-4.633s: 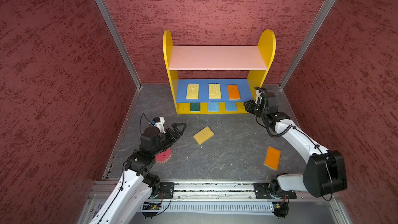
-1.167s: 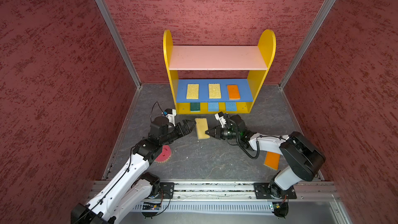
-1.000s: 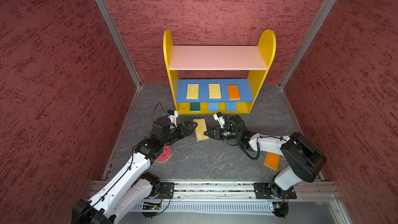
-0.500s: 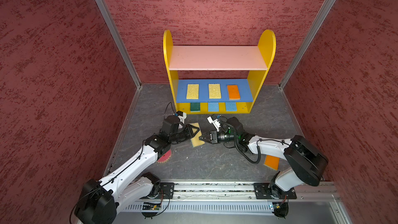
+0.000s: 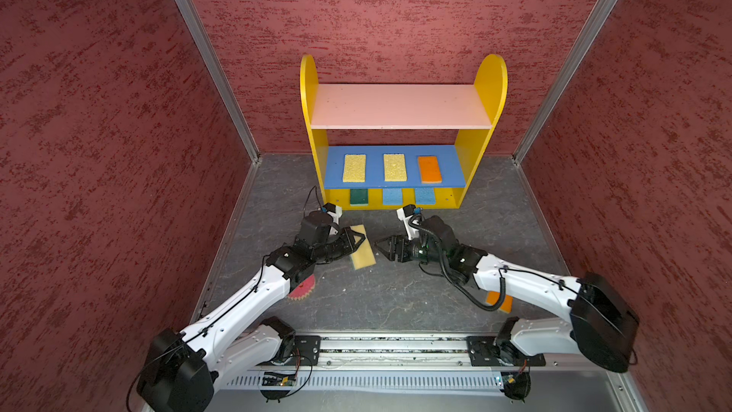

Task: Place and organize the cleaning sponges onto the shelf
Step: 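Lift the scrub sponge with the right gripper while the left gripper draws back, then carry the scrub sponge up to the pink top board with the right gripper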

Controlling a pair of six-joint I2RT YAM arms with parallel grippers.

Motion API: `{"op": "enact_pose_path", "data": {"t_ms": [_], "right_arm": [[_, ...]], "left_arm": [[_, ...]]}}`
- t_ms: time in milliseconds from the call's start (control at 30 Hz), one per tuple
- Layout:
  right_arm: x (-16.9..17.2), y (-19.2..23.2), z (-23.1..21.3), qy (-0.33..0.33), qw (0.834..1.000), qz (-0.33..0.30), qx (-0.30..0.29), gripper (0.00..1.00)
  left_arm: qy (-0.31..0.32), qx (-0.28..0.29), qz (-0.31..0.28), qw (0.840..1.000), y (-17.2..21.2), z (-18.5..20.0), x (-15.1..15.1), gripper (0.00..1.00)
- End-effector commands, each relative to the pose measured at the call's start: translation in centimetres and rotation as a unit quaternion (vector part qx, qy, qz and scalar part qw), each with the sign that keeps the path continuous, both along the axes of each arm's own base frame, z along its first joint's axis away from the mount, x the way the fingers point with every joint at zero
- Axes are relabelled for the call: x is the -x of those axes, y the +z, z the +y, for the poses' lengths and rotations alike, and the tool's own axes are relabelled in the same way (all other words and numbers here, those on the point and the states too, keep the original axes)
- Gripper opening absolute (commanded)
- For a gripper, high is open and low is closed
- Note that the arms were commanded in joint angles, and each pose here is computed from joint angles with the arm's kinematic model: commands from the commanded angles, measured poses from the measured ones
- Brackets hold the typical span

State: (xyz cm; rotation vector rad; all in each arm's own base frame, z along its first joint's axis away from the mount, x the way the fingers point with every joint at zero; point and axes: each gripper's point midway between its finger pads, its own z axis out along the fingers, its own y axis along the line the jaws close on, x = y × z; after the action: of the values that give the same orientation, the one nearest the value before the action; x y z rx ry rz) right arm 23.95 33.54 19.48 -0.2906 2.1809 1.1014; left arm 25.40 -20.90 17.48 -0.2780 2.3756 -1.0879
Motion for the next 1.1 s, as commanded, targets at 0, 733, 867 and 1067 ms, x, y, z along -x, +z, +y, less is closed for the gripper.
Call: {"op": "enact_pose_path", "data": {"t_ms": [0, 733, 867, 1067], "right_arm": [[-1.2, 0.8, -3.6, -0.094, 0.977, -0.114, 0.154, 0.75], [4.3, 1.4, 7.9, 0.03, 0.907, -0.303, 0.292, 0.93], [3.4, 0.8, 7.6, 0.004, 0.9, -0.31, 0.306, 0.6], [3.2, 1.0, 6.9, -0.017, 0.908, -0.305, 0.287, 0.14]], "left_arm": [[0.014, -0.022, 0.013, 1.0, 0.0, 0.9, -0.2, 0.03], [0.005, -0.038, 0.098, 0.995, 0.0, 1.5, -0.1, 0.02], [-0.007, -0.022, 0.1, 0.995, 0.4, 0.8, 0.0, 0.02], [-0.012, -0.016, 0.105, 0.994, 0.4, 0.7, 0.3, 0.24]]}}
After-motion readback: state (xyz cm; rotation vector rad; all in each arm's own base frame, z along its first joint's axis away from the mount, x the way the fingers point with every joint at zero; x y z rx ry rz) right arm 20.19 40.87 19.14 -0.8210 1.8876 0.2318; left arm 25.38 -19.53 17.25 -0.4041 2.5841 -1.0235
